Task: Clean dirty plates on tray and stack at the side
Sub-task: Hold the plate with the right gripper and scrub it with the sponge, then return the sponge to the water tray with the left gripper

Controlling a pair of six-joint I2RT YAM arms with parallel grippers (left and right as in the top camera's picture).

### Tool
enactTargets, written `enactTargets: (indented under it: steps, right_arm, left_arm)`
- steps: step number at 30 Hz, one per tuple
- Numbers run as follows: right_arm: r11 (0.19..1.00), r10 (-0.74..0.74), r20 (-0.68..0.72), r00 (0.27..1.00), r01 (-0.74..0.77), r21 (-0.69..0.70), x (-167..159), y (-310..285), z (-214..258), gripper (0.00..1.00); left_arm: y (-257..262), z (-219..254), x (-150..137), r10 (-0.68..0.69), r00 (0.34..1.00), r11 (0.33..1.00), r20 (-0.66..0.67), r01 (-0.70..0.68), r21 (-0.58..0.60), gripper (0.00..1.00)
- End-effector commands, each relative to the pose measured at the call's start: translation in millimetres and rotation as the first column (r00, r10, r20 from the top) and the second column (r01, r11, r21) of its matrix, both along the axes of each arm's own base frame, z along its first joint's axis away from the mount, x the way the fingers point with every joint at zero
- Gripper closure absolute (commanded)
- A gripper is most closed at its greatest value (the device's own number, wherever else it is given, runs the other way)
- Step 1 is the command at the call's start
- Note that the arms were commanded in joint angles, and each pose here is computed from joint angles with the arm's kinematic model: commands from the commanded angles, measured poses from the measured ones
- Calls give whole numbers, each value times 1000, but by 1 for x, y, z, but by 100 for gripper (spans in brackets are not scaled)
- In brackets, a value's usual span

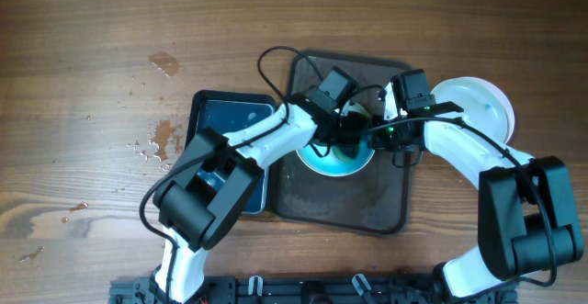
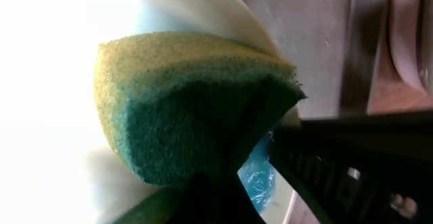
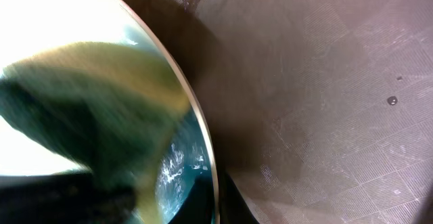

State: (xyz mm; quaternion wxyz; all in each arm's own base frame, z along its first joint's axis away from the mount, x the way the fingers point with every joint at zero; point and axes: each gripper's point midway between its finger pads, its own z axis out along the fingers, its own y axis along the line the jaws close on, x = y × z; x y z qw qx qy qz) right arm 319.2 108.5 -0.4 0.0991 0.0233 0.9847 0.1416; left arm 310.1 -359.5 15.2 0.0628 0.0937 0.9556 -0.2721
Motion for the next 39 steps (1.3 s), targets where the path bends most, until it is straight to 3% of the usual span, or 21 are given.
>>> enactTargets:
  steps: [1, 3, 5, 9, 12, 16, 21, 24, 26, 29, 31, 34, 39]
  right_arm:
    - [999, 11, -72, 997, -14, -33, -17, -2, -20, 96]
    - [999, 11, -73, 997, -14, -33, -18, -2, -20, 96]
    - [999, 12, -74, 997, -14, -34, -18, -2, -20, 96]
    - [999, 11, -73, 997, -14, -33, -18, -2, -20, 96]
    - [999, 11, -73, 997, -13, -33, -18, -2, -20, 96]
    - [999, 11, -73, 997, -13, -33, -18, -2, -20, 96]
    - [999, 11, -72, 997, -13, -32, -17, -2, -19, 96]
    - [999, 11, -72, 997, -13, -33, -17, -2, -19, 96]
    - [999, 11, -72, 997, -13, -33, -17, -2, -19, 96]
    - [999, 12, -71, 997, -14, -33, -17, -2, -19, 96]
    - [999, 17, -70, 997, -19, -34, -17, -2, -19, 96]
    - [999, 35, -57, 998, -37, -36, -15, -2, -19, 96]
    - [999, 2, -11, 1000, -3, -54, -3, -5, -18, 96]
  left_arm:
    - [-9, -22, -47, -95, 981, 995, -166, 93, -18, 96]
    - [14, -30, -38, -34, 983, 997, -183, 45, 58, 96]
    - [55, -36, -22, 68, 985, 978, -157, -34, 205, 96]
    - [123, -28, 3, 180, 983, 889, -30, -150, 432, 96]
    - [173, -28, 13, 234, 971, 782, 47, -217, 584, 96]
    - [208, -25, 19, 299, 951, 701, 84, -278, 657, 96]
    - [193, -9, 17, 315, 947, 758, 57, -287, 586, 96]
    - [175, 22, 18, 299, 953, 832, 55, -288, 475, 96]
    - [151, 50, 12, 247, 969, 910, 19, -239, 339, 96]
    - [152, 89, 0, 237, 971, 939, 11, -232, 252, 96]
    - [182, 113, -4, 295, 954, 915, 44, -296, 273, 96]
    - [252, 122, -6, 428, 899, 804, 97, -427, 413, 96]
    - [285, 37, -23, 530, 845, 725, 79, -499, 475, 96]
